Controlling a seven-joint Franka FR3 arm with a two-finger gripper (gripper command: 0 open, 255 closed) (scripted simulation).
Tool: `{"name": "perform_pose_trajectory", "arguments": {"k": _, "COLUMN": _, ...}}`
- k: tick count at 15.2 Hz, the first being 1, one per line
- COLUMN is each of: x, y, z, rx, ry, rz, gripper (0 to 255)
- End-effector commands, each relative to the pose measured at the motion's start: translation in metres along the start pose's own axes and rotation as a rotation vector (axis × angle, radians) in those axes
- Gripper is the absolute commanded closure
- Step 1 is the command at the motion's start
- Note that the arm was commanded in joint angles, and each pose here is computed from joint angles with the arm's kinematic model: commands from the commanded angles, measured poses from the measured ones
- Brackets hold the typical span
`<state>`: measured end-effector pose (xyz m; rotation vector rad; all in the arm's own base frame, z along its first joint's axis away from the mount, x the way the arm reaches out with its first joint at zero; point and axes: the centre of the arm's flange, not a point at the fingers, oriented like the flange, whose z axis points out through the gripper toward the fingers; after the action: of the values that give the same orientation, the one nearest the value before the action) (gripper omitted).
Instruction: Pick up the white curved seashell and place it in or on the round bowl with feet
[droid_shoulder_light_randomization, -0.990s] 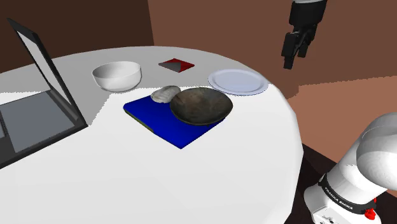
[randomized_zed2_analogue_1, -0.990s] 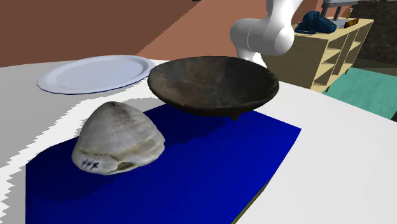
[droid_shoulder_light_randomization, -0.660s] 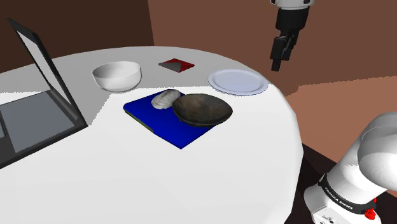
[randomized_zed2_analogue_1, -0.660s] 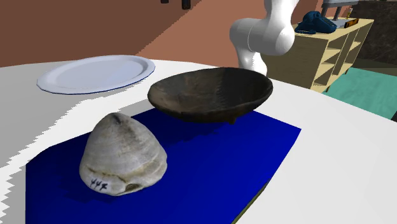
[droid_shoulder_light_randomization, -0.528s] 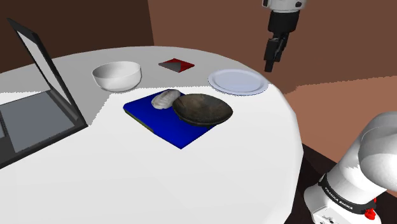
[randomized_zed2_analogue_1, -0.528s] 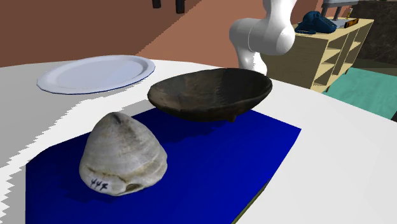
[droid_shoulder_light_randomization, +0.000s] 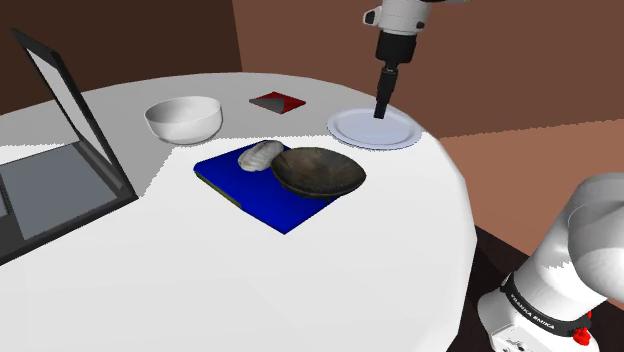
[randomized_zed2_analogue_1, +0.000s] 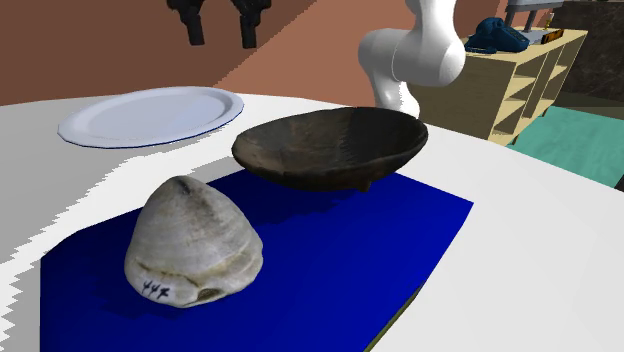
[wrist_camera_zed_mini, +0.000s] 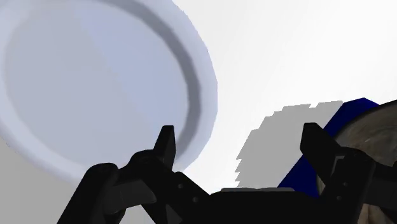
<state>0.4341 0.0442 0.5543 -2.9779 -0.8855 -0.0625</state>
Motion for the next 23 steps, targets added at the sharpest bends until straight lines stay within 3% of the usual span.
{"name": "perform_pose_trajectory", "arguments": {"k": 1, "x": 0.022, "y": -0.001, "z": 0.009, "rx": 0.025, "ry": 0.027, "rz": -0.085, "gripper": 0}}
{"name": "perform_pose_trajectory", "arguments": {"k": 10, "x": 0.117, "y": -0.021, "z": 0.038, "rx": 0.141, "ry": 0.142, "rz": -0.450, "gripper": 0}}
{"name": "perform_pose_trajectory", "arguments": {"k": 19, "x": 0.200, "y": -0.077, "z": 0.052, "rx": 0.256, "ry": 0.256, "rz": -0.814, "gripper": 0}}
{"name": "perform_pose_trajectory", "arguments": {"k": 23, "x": 0.202, "y": -0.084, "z": 0.072, "rx": 0.256, "ry": 0.256, "rz": -0.814, "gripper": 0}}
